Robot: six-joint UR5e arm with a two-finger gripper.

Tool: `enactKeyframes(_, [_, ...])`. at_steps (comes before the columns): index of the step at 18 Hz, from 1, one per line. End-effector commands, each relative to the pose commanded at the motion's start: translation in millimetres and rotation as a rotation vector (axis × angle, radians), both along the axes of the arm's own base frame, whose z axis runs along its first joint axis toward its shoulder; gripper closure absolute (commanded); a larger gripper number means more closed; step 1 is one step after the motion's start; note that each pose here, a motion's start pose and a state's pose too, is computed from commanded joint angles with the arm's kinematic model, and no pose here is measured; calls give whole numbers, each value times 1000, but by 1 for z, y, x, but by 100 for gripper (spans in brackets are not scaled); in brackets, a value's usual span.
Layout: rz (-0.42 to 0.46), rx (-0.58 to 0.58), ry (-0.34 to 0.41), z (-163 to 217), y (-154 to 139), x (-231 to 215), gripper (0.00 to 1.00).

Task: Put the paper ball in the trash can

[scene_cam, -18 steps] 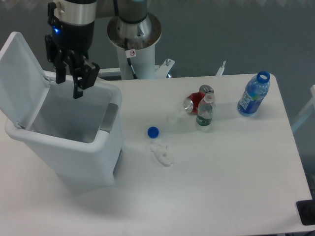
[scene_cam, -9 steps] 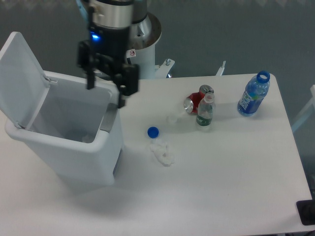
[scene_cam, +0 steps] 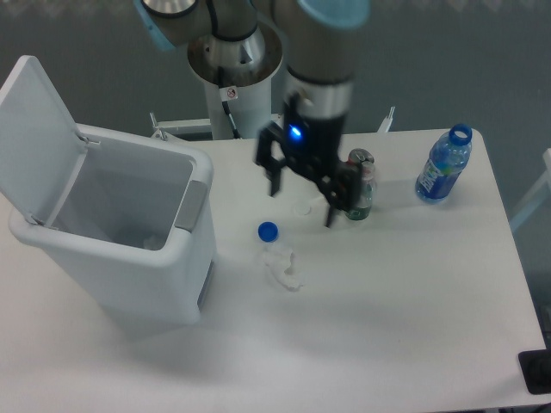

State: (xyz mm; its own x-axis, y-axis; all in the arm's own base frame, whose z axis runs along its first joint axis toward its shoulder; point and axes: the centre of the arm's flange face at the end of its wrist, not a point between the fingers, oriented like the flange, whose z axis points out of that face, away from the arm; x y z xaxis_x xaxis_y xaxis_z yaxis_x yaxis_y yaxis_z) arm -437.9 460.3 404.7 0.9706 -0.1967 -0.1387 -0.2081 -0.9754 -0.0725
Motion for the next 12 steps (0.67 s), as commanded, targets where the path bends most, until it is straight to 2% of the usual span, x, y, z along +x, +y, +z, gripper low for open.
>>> enactKeyframes(4, [-46,-36,-5,-41,2,-34,0])
enactKeyframes(7, [-20,-34,-3,-49,-7,-64,0])
enactKeyframes(12, [-21,-56,-26,-74,0,-75,0])
